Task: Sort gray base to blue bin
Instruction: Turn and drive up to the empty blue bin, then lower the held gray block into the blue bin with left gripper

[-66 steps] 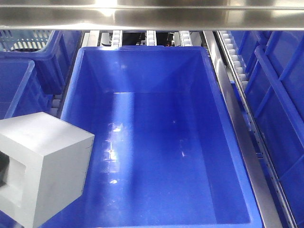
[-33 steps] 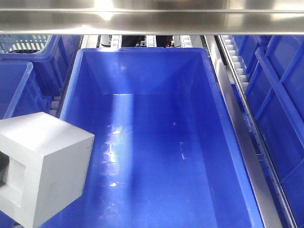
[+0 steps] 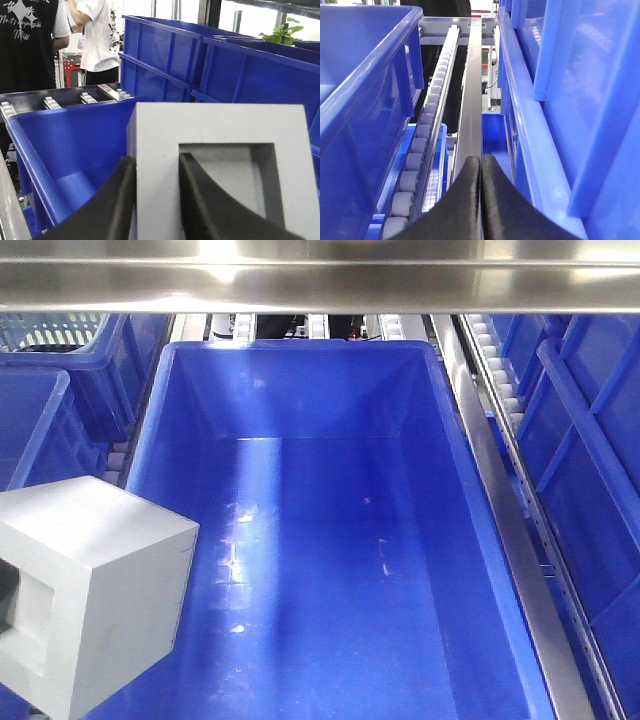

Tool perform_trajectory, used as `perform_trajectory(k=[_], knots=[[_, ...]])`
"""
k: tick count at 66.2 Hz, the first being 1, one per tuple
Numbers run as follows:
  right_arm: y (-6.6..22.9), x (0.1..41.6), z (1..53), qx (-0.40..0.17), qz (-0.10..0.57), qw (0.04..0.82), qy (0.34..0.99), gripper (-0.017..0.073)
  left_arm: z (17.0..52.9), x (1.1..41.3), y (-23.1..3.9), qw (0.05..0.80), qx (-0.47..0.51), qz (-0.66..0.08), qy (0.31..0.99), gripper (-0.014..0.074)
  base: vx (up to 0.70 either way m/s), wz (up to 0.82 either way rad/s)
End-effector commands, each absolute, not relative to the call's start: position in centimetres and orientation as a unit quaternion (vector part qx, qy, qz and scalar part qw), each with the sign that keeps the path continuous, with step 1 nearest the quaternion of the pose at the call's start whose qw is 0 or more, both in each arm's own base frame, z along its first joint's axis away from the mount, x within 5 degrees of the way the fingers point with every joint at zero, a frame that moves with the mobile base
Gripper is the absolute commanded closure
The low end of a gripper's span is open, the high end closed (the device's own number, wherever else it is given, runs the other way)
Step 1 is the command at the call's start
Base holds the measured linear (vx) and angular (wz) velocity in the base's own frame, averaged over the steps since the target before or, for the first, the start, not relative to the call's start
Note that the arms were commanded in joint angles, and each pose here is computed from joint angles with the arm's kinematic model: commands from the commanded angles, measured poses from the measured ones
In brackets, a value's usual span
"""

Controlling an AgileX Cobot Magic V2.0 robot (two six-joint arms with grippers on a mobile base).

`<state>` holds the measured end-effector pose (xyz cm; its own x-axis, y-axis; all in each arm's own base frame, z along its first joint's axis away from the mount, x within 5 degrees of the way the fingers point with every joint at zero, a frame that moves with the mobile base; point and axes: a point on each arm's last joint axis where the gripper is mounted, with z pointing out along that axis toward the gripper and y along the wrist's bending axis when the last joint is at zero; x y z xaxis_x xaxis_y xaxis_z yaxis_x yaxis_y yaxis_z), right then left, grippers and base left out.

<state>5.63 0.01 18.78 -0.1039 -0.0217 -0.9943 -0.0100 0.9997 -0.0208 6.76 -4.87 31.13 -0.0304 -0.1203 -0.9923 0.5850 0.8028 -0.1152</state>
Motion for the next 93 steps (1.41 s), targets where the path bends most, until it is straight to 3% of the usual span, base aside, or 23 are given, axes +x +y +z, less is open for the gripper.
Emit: perform_trajectory(k=[1,38,67,93], knots=[[0.0,5.6,19.0,-0.014,-0.009,0.695,0.719,0.0568,33.1,6.5,-4.8,0.713,0.158,-0.286,0.621,0.0599,0.0,0.0],[0.0,5.6,19.0,-0.014,-0.009,0.695,0.719,0.0568,32.9,7.4,-5.4,0.704,0.151,-0.293,0.629,0.0597,0.0,0.0],[0.0,5.6,19.0,-0.014,-0.009,0.695,0.719,0.0568,31.2,13.7,-9.9,0.698,0.147,-0.294,0.636,0.0587,0.0,0.0],[0.0,5.6,19.0,-0.014,-0.009,0.695,0.719,0.0568,30.5,20.5,-15.2,0.642,0.192,-0.26,0.695,0.0573,0.0,0.0]])
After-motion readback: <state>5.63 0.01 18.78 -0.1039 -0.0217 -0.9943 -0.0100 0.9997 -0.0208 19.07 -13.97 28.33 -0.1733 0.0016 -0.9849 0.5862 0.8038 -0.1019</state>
